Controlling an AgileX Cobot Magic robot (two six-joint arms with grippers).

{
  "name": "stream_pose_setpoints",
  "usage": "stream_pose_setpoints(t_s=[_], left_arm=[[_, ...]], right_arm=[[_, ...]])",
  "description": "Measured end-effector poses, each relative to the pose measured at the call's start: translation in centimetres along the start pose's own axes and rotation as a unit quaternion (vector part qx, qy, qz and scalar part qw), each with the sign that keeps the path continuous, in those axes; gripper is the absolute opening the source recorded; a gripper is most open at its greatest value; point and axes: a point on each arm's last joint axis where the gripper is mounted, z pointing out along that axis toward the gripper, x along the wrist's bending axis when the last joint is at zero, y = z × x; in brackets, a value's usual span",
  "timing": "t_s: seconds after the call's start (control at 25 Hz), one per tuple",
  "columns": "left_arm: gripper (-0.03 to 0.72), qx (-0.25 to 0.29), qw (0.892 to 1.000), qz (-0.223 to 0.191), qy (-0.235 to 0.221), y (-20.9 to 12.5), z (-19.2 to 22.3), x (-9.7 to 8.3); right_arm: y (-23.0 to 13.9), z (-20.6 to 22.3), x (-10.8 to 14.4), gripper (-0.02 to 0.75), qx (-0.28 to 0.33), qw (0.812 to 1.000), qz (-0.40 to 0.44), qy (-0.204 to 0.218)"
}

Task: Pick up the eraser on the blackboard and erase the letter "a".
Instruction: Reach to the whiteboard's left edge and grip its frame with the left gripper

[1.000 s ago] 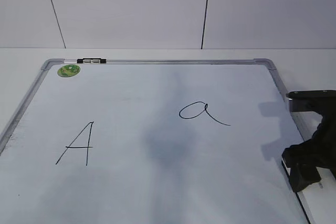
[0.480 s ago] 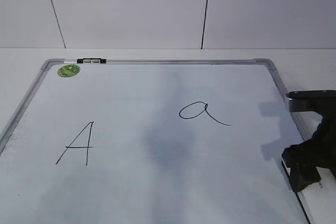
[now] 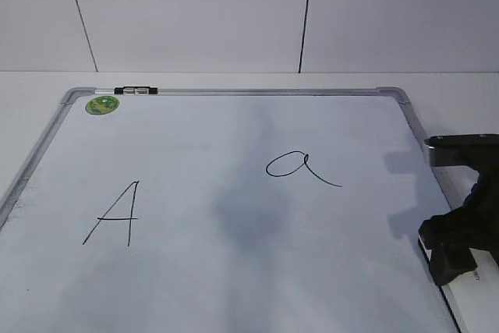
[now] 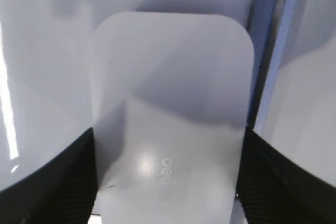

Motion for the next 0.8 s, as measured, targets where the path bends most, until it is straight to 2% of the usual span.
stream_pose_setpoints(t_s=[0.8], left_arm=[[0.235, 0.0, 1.0, 0.0, 0.0, 0.0, 0.0, 0.0]], right_arm=[[-0.7, -2.8, 0.0, 0.582, 0.003, 1.0, -0.001, 0.002]])
